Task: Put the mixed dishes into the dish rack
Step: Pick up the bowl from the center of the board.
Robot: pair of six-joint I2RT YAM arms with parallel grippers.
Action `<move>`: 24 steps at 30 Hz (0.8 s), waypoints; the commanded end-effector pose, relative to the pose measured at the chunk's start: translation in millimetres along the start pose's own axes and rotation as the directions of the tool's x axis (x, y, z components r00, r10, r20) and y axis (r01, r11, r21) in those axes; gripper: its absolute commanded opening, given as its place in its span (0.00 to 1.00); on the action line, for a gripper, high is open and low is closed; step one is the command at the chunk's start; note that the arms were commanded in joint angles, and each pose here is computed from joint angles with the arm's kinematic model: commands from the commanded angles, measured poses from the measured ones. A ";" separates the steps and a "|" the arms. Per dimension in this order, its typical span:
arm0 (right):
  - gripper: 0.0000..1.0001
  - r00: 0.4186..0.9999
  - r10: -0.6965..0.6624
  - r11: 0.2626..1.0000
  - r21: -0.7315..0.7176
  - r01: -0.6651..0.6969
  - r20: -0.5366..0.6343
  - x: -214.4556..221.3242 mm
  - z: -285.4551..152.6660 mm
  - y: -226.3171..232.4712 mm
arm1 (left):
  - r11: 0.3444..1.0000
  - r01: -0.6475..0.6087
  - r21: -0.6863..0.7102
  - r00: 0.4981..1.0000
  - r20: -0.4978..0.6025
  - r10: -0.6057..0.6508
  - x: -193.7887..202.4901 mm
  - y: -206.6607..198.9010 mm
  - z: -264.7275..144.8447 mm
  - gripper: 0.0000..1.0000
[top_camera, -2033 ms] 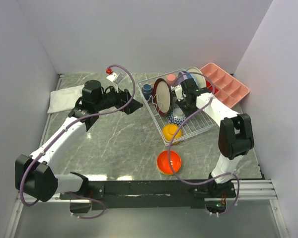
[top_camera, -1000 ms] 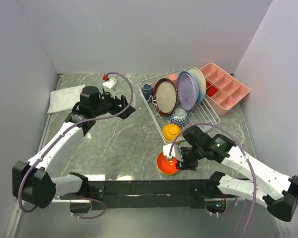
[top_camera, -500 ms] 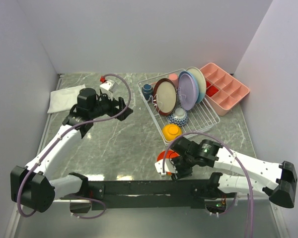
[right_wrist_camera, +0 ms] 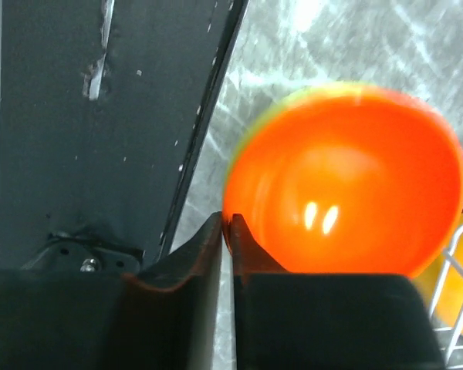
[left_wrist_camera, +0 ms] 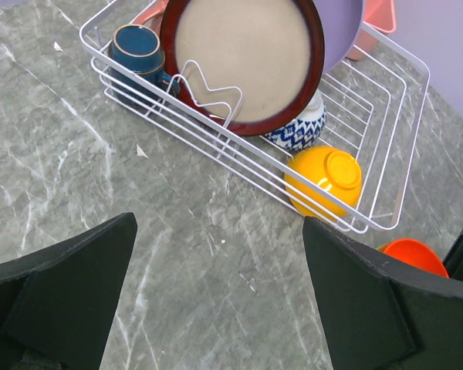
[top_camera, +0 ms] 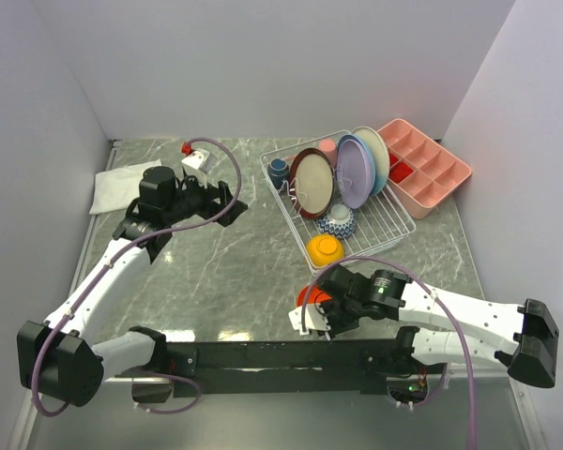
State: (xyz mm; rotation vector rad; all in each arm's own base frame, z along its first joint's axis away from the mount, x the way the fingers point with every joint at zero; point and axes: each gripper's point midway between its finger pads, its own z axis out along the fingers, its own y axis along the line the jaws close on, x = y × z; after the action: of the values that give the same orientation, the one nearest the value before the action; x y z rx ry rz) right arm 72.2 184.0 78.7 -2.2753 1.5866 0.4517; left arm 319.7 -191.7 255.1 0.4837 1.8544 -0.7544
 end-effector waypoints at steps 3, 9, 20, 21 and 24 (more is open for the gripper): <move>0.00 1.000 -0.011 0.999 0.051 0.011 0.002 -7.1 -8.9 -10.7 | 0.999 -0.016 0.030 0.999 0.044 0.015 -12.1 -7.2 -3.7 0.96; 0.00 0.993 0.049 0.984 0.168 -0.067 0.108 -47.2 -65.9 -40.7 | 0.997 -0.049 0.062 0.998 0.043 0.046 -18.1 -11.5 -0.1 0.97; 0.00 0.588 0.587 0.682 0.052 -0.730 0.557 -58.7 -155.5 -132.4 | 0.951 -0.218 0.218 0.976 0.029 0.217 -20.5 -62.4 43.8 0.84; 0.00 0.553 0.586 0.678 0.015 -0.735 0.593 -62.6 -161.5 -133.9 | 0.947 -0.220 0.233 0.975 0.025 0.220 -19.1 -67.5 48.1 0.79; 0.00 0.390 0.667 0.561 -0.083 -0.824 0.635 -41.2 -173.3 -146.2 | 0.930 -0.226 0.289 0.972 0.007 0.234 -11.8 -85.0 64.4 0.55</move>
State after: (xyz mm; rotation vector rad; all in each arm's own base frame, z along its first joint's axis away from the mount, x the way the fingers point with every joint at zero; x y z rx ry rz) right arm 204.4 186.4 234.4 -1.0926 2.0713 0.7425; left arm 314.0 -266.1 250.5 0.7801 1.8005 -0.8305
